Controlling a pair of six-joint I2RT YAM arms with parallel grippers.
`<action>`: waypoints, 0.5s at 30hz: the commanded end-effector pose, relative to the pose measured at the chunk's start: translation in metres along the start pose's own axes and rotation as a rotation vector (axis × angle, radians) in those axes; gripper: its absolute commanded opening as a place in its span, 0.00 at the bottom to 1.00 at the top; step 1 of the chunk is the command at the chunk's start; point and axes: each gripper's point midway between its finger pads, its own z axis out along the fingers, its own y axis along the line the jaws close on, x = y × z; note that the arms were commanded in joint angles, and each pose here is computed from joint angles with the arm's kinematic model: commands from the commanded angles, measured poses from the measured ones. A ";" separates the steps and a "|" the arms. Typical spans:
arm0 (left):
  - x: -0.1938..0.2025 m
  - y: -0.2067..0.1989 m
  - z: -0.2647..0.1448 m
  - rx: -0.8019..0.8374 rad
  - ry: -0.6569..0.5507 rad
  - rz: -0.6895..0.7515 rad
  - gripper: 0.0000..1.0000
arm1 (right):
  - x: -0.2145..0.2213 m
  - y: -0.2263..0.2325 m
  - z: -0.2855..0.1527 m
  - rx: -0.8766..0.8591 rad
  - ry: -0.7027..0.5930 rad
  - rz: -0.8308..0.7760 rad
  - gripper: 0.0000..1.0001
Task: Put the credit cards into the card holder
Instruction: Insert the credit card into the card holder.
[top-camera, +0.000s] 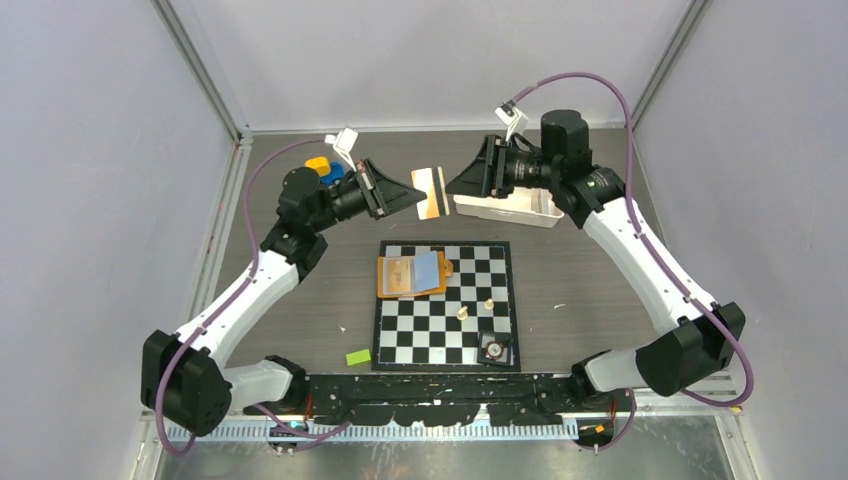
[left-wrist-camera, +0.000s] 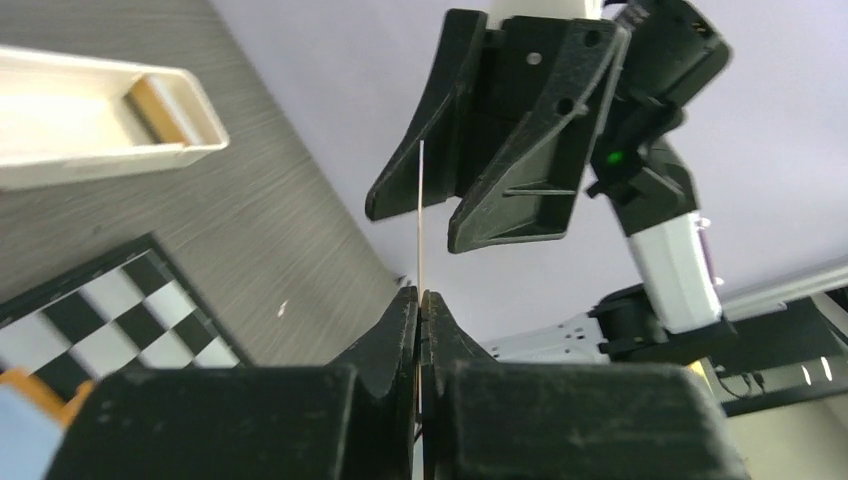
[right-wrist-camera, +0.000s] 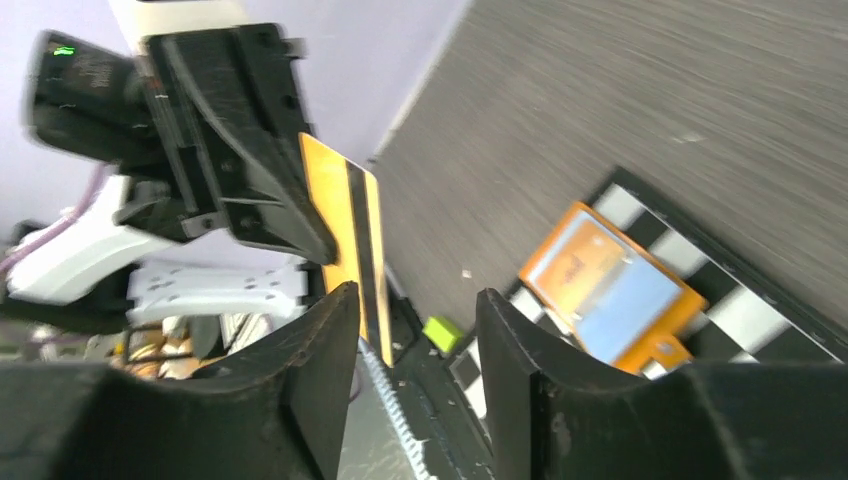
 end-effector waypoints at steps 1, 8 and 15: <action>0.013 0.049 -0.023 -0.160 0.060 -0.045 0.00 | 0.028 -0.071 0.000 0.339 0.058 0.094 0.56; 0.041 0.123 -0.059 -0.453 0.249 -0.073 0.00 | 0.118 -0.126 0.027 0.614 0.222 0.182 0.65; 0.072 0.162 -0.066 -0.515 0.344 -0.166 0.00 | 0.164 -0.128 0.065 0.494 0.238 0.333 0.56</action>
